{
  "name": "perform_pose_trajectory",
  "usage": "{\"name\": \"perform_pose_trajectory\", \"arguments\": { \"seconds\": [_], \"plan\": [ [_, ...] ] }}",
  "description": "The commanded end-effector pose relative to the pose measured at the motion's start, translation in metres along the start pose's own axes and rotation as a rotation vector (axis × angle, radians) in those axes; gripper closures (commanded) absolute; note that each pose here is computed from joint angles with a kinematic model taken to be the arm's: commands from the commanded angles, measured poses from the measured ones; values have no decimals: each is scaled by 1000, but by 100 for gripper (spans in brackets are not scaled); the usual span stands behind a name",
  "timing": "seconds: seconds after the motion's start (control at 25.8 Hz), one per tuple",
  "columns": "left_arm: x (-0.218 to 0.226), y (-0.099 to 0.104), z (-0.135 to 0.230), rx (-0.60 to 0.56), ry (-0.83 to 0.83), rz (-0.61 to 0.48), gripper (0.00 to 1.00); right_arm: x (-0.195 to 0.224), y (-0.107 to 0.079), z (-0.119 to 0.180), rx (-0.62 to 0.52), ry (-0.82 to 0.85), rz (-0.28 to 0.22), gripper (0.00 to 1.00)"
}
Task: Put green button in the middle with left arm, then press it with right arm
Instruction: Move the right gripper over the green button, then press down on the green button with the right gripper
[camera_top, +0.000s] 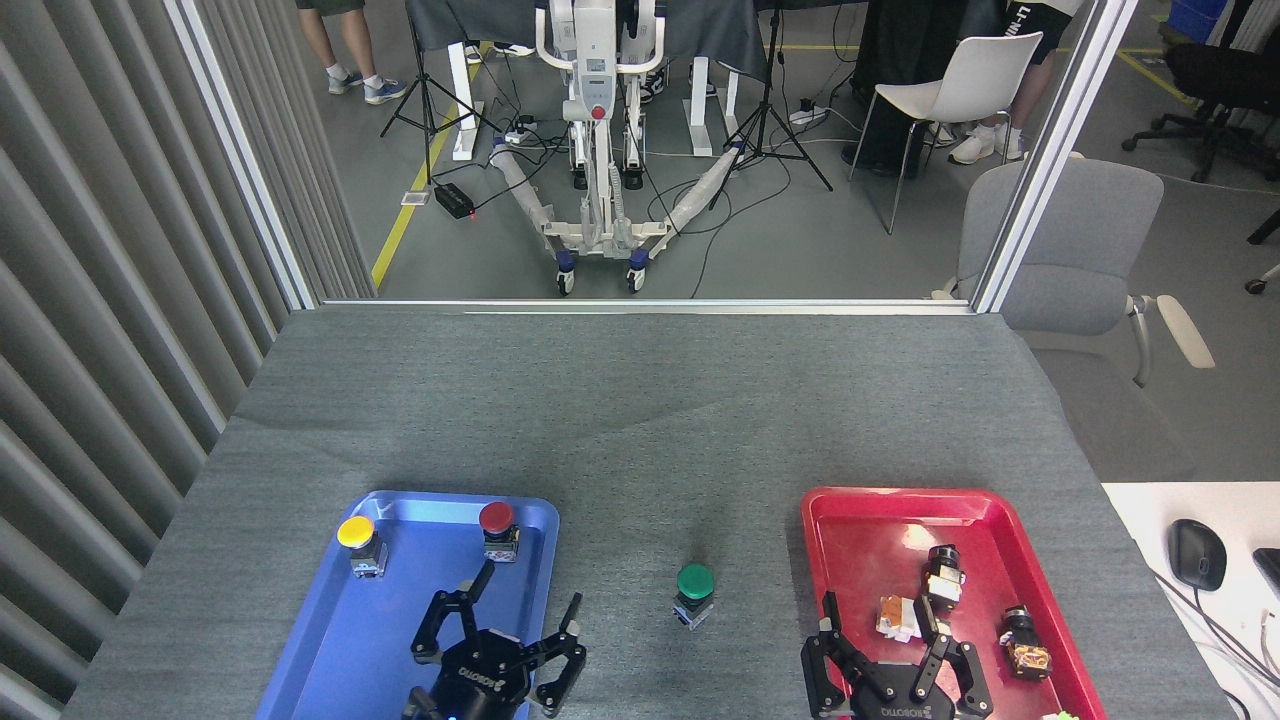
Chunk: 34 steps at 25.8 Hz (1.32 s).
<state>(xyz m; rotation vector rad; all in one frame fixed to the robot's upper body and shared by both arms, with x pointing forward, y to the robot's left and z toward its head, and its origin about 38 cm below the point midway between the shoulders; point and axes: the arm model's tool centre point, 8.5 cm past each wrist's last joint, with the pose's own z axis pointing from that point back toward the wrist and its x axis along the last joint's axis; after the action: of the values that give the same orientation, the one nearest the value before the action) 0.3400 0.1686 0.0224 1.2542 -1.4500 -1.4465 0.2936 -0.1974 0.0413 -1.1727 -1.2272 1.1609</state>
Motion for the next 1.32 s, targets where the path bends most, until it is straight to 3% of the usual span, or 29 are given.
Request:
{"name": "perform_pose_trajectory", "arguments": {
  "seconds": [0.0, 0.12, 0.19, 0.31, 0.43, 0.89, 1.2, 1.28],
  "plan": [
    [-54, -7, 29, -38, 157, -24, 1, 10, 0, 0, 4, -23, -10, 38],
    [-70, -16, 41, -64, 174, 33, 1, 19, 0, -1, 9, -47, -14, 63],
    [-73, -16, 42, -66, 178, 37, 1, 26, 8, -2, 70, -59, -16, 85],
    [-74, -16, 42, -64, 180, 36, 1, 38, 7, -10, 88, -88, -12, 100],
    [-75, -16, 42, -62, 183, 37, 1, 45, 6, -11, 79, -105, 6, 100],
    [-79, -16, 44, -66, 194, 35, 1, 80, 15, -42, 86, -139, 0, 100],
    [-80, -15, 44, -62, 195, 35, 1, 99, 53, -52, 174, -157, 17, 100],
    [-80, -15, 45, -62, 199, 35, 1, 103, 51, -56, 170, -163, 16, 100]
  ]
}}
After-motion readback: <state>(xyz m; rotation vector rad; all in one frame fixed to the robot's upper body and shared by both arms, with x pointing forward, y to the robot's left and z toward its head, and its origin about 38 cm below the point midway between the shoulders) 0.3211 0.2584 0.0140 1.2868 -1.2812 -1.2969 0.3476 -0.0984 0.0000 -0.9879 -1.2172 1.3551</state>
